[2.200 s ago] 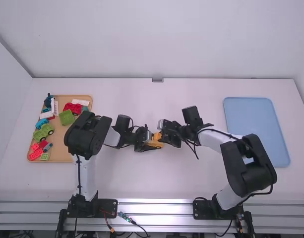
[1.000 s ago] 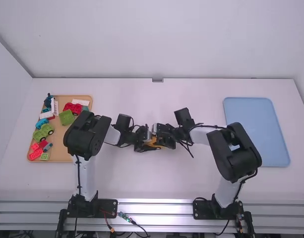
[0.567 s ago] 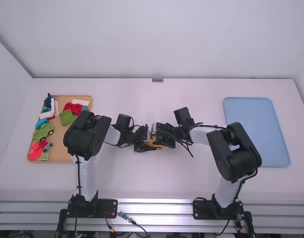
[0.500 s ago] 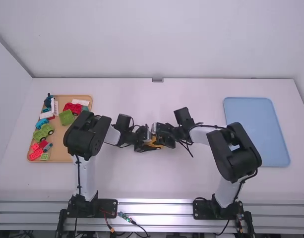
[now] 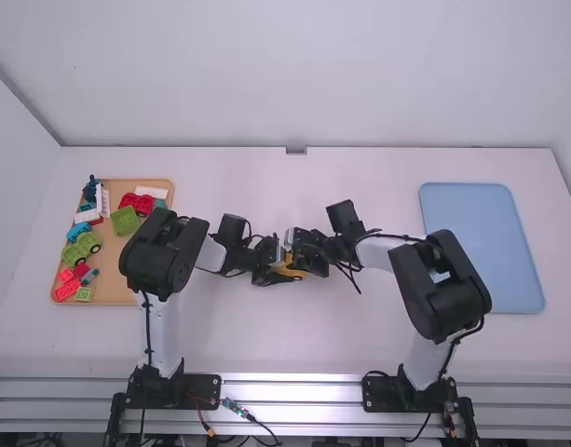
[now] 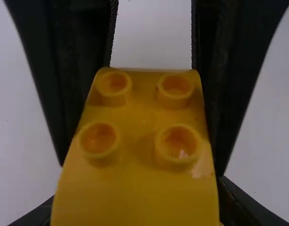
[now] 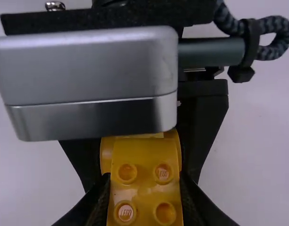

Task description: Assemble lego blocks to make yellow taxi

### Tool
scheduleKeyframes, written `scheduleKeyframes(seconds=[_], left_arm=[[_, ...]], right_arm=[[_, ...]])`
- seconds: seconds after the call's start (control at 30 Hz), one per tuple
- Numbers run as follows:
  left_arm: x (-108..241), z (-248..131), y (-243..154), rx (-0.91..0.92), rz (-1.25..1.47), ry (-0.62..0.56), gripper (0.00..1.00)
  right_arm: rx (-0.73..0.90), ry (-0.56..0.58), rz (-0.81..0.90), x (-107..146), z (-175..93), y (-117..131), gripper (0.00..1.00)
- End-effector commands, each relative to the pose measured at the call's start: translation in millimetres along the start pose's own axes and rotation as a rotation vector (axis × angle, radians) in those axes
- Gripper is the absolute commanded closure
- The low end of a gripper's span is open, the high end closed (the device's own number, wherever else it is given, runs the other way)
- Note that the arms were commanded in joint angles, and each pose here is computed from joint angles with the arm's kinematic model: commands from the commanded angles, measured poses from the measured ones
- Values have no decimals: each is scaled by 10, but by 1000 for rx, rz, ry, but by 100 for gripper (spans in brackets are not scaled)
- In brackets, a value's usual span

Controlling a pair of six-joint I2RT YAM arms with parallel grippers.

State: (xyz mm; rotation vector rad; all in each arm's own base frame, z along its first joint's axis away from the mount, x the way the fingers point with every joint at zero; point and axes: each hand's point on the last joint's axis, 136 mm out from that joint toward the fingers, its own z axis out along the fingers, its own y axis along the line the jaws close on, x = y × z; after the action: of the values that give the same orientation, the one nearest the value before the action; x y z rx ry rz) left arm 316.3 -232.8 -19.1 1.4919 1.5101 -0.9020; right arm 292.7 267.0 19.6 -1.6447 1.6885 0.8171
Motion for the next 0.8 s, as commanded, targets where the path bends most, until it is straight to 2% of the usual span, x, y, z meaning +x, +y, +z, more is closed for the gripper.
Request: scheduleKeyframes(seconds=[0.0, 0.37, 0.47, 0.57, 0.77], left_arm=[[228, 0, -21, -28, -20, 86, 68], [230, 1, -15, -30, -18, 89, 69], [239, -1, -14, -32, -19, 92, 70], [239, -2, -14, -33, -19, 92, 71], [238, -3, -9, -32, -20, 92, 71]], right_arm=[[-4, -6, -1, -31, 25, -27, 100], [-19, -6, -18, -73, 78, 29, 100], [3, 49, -28, -39, 154, 39, 100], [-1, 52, -32, -47, 171, 58, 100], [18, 52, -16, -5, 116, -12, 100]])
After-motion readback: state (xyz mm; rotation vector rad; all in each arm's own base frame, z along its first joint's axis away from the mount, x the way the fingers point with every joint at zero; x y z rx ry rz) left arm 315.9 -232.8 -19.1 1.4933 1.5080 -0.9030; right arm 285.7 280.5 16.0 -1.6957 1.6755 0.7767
